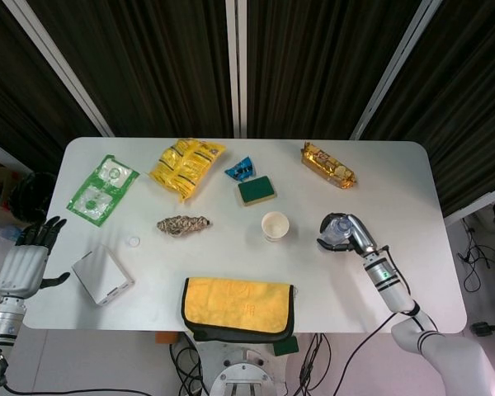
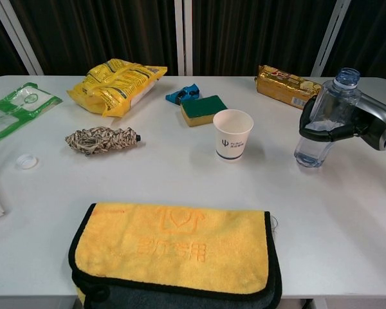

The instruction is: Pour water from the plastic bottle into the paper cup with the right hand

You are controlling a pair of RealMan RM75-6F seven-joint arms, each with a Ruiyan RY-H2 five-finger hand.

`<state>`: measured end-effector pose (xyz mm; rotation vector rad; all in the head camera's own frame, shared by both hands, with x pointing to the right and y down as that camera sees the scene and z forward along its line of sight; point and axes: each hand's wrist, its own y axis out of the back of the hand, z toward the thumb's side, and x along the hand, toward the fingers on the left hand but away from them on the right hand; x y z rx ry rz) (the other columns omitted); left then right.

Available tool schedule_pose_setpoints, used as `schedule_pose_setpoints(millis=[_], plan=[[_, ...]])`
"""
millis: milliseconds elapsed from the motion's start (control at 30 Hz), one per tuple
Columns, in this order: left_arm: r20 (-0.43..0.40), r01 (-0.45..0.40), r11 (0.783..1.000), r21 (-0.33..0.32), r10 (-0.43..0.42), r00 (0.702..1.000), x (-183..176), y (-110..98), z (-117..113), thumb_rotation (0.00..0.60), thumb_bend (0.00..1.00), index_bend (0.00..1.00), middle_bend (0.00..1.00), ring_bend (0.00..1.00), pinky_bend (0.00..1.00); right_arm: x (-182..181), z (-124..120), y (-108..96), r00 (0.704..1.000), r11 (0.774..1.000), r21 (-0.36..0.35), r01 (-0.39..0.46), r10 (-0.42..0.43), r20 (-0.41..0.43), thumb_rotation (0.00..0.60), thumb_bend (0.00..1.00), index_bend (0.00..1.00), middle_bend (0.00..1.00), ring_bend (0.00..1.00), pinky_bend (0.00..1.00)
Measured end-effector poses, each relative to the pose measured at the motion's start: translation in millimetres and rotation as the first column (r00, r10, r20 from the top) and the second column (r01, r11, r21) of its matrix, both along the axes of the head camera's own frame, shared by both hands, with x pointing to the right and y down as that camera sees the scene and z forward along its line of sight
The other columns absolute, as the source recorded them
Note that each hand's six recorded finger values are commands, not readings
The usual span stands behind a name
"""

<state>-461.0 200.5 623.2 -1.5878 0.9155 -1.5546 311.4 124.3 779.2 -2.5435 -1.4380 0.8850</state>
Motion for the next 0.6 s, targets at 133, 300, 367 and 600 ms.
schedule_pose_setpoints(millis=[133, 300, 367, 600], plan=[[0.0, -0.003, 1.0, -0.003, 0.003, 1.0, 1, 0, 1, 0.6, 0.09, 0.08, 0.07, 0.02, 0.13, 0, 5, 4, 1.0, 1.0, -0.012, 0.004, -0.005, -0.007, 0.6, 0.32, 0.79, 0.58, 0.41, 0.28], [0.0, -0.005, 1.0, -0.007, 0.005, 1.0, 1, 0, 2, 0.6, 0.09, 0.08, 0.07, 0.02, 0.13, 0, 10, 7, 1.0, 1.0, -0.021, 0.011, -0.011, -0.021, 0.6, 0.32, 0.79, 0.58, 0.4, 0.27], [0.0, -0.003, 1.0, -0.012, 0.003, 1.0, 1, 1, 3, 0.6, 0.09, 0.08, 0.07, 0.02, 0.13, 0, 12, 7, 1.0, 0.999, -0.03, 0.013, -0.014, -0.024, 0.6, 0.32, 0.78, 0.58, 0.39, 0.27], [0.002, -0.003, 1.0, -0.013, 0.003, 1.0, 1, 1, 3, 0.6, 0.09, 0.08, 0.07, 0.02, 0.13, 0, 14, 8, 0.999, 0.999, -0.033, 0.034, -0.035, -0.041, 0.6, 0.32, 0.74, 0.56, 0.34, 0.22]])
